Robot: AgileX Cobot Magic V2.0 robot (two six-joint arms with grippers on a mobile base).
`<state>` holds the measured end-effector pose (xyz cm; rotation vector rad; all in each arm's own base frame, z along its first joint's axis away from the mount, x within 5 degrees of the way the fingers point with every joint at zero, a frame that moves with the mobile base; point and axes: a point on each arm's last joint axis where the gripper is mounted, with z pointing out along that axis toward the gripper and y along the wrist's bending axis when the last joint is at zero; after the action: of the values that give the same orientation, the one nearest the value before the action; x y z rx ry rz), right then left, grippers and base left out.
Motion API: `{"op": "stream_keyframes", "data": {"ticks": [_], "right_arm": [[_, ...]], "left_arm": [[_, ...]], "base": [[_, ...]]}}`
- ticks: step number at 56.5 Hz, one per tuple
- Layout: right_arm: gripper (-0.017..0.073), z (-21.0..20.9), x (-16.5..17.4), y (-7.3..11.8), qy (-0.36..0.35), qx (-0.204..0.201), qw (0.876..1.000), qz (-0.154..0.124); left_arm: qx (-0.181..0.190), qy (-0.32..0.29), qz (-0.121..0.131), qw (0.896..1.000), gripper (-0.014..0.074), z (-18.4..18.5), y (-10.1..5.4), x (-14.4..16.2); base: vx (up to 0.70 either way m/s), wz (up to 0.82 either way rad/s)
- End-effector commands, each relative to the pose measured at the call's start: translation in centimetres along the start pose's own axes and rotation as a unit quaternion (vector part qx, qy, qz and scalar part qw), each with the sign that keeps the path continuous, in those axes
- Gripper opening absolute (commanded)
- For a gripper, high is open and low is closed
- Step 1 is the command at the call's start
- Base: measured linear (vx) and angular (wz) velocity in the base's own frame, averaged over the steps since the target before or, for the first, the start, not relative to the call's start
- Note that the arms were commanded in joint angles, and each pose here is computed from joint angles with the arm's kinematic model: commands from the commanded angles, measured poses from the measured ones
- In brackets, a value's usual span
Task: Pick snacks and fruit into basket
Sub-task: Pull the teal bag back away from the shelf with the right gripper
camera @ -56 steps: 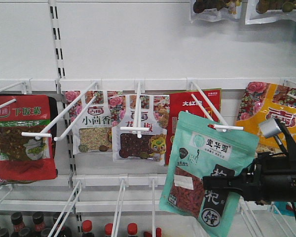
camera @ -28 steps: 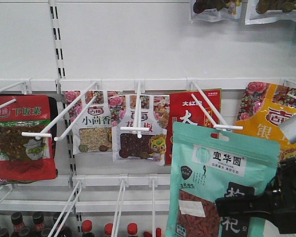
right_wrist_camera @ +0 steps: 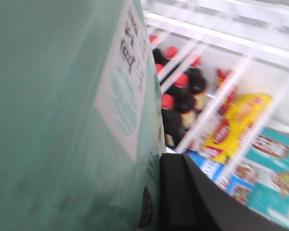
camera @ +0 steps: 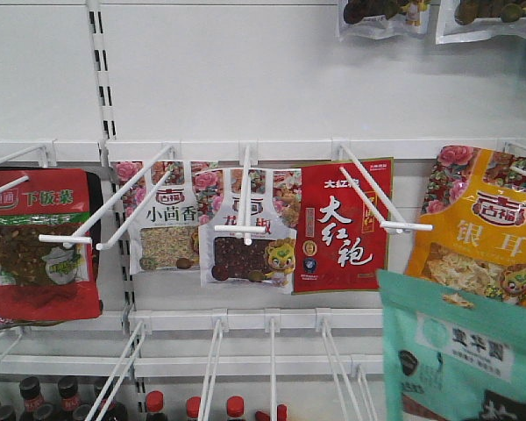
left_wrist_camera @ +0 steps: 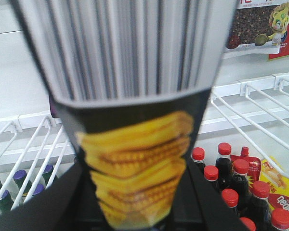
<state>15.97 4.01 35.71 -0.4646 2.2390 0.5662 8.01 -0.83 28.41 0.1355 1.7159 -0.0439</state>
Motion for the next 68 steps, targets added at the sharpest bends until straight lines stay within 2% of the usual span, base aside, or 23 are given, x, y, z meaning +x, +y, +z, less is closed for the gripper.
{"op": "stream_keyframes", "data": {"ticks": [1,8,12,19,23,30,35,46,68], "right_arm": [[-0.0008,-1.5,1.3,0.3,-0.069,0.068,0.995,0.024],[-0.0008,-3.9,3.7,1.0,-0.121,0.152,0.981,0.009],[-0.0008,-5.5,4.4,1.5,-0.137,0.194,0.971,-0.012],[-0.0008,-7.1,5.2,1.9,-0.159,0.240,0.958,-0.007],[-0.0008,-7.3,5.4,2.1,-0.165,0.236,0.958,-0.002],[-0.0008,-7.2,5.3,2.4,-0.167,0.216,0.962,-0.030],[-0.0008,-7.3,5.2,2.3,-0.170,0.223,0.959,-0.039],[-0.0008,-7.5,4.7,2.2,-0.204,0.230,0.951,-0.029],[-0.0008,-7.5,4.7,2.2,-0.206,0.227,0.951,-0.027]], "left_arm": [[0.005,-0.063,0.001,0.998,0.0011,-0.3,0.0,-2.0],[0.005,-0.063,0.001,0.998,0.0011,-0.3,0.0,-2.0],[0.005,-0.063,0.001,0.998,0.0011,-0.3,0.0,-2.0],[0.005,-0.063,0.001,0.998,0.0011,-0.3,0.0,-2.0],[0.005,-0.063,0.001,0.998,0.0011,-0.3,0.0,-2.0],[0.005,-0.063,0.001,0.998,0.0011,-0.3,0.0,-2.0],[0.005,-0.063,0.001,0.998,0.0011,-0.3,0.0,-2.0],[0.005,-0.063,0.001,0.998,0.0011,-0.3,0.0,-2.0],[0.005,-0.063,0.001,0.998,0.0011,-0.3,0.0,-2.0]], "base": [[0.00,0.00],[0.00,0.00],[0.00,0.00],[0.00,0.00],[0.00,0.00],[0.00,0.00],[0.00,0.00],[0.00,0.00],[0.00,0.00]]}}
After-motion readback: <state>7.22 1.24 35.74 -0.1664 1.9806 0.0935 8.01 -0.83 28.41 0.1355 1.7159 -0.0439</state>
